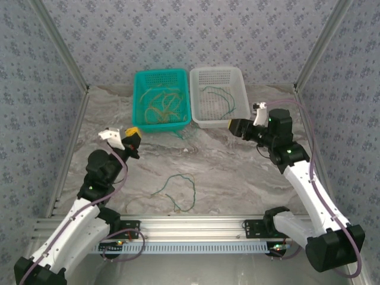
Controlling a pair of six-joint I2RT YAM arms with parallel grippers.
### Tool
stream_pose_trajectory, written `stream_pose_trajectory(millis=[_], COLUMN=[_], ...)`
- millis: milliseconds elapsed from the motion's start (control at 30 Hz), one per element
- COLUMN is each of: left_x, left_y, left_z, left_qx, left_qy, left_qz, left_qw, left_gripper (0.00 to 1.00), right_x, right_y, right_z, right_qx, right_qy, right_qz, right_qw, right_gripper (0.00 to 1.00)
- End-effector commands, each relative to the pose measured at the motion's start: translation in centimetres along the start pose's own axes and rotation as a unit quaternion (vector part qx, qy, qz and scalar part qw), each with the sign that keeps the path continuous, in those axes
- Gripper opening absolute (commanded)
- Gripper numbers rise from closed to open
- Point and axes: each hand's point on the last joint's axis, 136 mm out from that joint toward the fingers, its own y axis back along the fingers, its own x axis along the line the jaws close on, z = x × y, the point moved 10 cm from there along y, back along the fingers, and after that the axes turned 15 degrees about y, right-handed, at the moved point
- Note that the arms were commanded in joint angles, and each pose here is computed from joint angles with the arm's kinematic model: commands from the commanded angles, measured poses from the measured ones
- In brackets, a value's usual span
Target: Untangle the cables
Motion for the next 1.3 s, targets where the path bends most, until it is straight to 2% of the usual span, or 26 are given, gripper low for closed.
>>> stream_pose_trajectory(millis=[0,67,133,267,333,500,600,667,733,867,933,1000,1133,1167,1200,1233,1267], left_x=[-2.4,-2.6,-2.9,-2.9,-2.7,-2.7,-2.6,-2.5,-2.3,-2.0,-1.7,-1.4,-0.5,-0.3,-0.1,0.0,0.1], left_y=[0.1,0.4,0.6,0.4,0.3,0.0,-0.1,-0.2,-0.3,-0.3,-0.4,-0.5,-0.9,-1.1,-1.2,-1.3,-1.3], left_z=[2.2,2.3,2.2,2.1,2.0,1.9,1.7,1.6,1.3,1.0,0.6,0.2,-1.3,-1.6,-2.0,-2.2,-2.4], left_qx=[-0.011,-0.028,-0.043,-0.046,-0.049,-0.047,-0.043,-0.044,-0.044,-0.043,-0.039,-0.034,-0.015,-0.009,0.001,0.007,0.011], left_qy=[0.028,0.041,0.046,0.056,0.059,0.055,0.053,0.054,0.057,0.056,0.05,0.045,0.036,0.034,0.031,0.03,0.028], left_qz=[-0.088,-0.107,-0.146,-0.152,-0.148,-0.151,-0.149,-0.148,-0.146,-0.141,-0.131,-0.122,-0.099,-0.095,-0.088,-0.08,-0.075], left_qw=[0.996,0.993,0.987,0.986,0.986,0.986,0.986,0.987,0.987,0.988,0.989,0.991,0.994,0.995,0.996,0.996,0.997], left_gripper=[0.0,0.0,0.0,0.0,0.0,0.0,0.0,0.0,0.0,0.0,0.0,0.0,0.0,0.03,0.12,0.36,0.53], right_x=[-0.2,-1.0,-2.0,-2.4,-1.5,-0.7,-0.4,0.0,0.4,0.8,0.7,0.6,-0.6,-0.9,-1.2,-1.6,-1.9], right_y=[-1.5,-2.4,-3.8,-5.9,-6.4,-7.6,-8.3,-8.5,-8.9,-9.7,-9.8,-9.7,-9.2,-9.1,-8.9,-8.6,-8.3], right_z=[0.0,-0.4,-1.1,-2.3,-2.1,-2.5,-2.7,-2.8,-2.8,-2.6,-2.5,-2.4,-2.6,-2.6,-2.7,-2.7,-2.7], right_qx=[0.013,0.028,0.039,0.033,0.018,0.062,0.073,0.069,0.067,0.061,0.058,0.06,0.042,0.039,0.037,0.031,0.026], right_qy=[-0.009,-0.047,-0.121,-0.227,-0.228,-0.259,-0.29,-0.292,-0.299,-0.336,-0.347,-0.356,-0.374,-0.376,-0.378,-0.379,-0.38], right_qz=[0.031,0.022,0.024,0.09,0.117,0.105,0.119,0.117,0.118,0.147,0.146,0.134,0.107,0.096,0.086,0.074,0.062], right_qw=[0.999,0.998,0.992,0.969,0.967,0.958,0.947,0.947,0.945,0.928,0.924,0.923,0.92,0.921,0.921,0.922,0.922], right_gripper=[0.58,0.64,0.71,0.73,0.74,0.78,0.76,0.7,0.59,0.32,0.14,0.0,0.0,0.0,0.0,0.0,0.0])
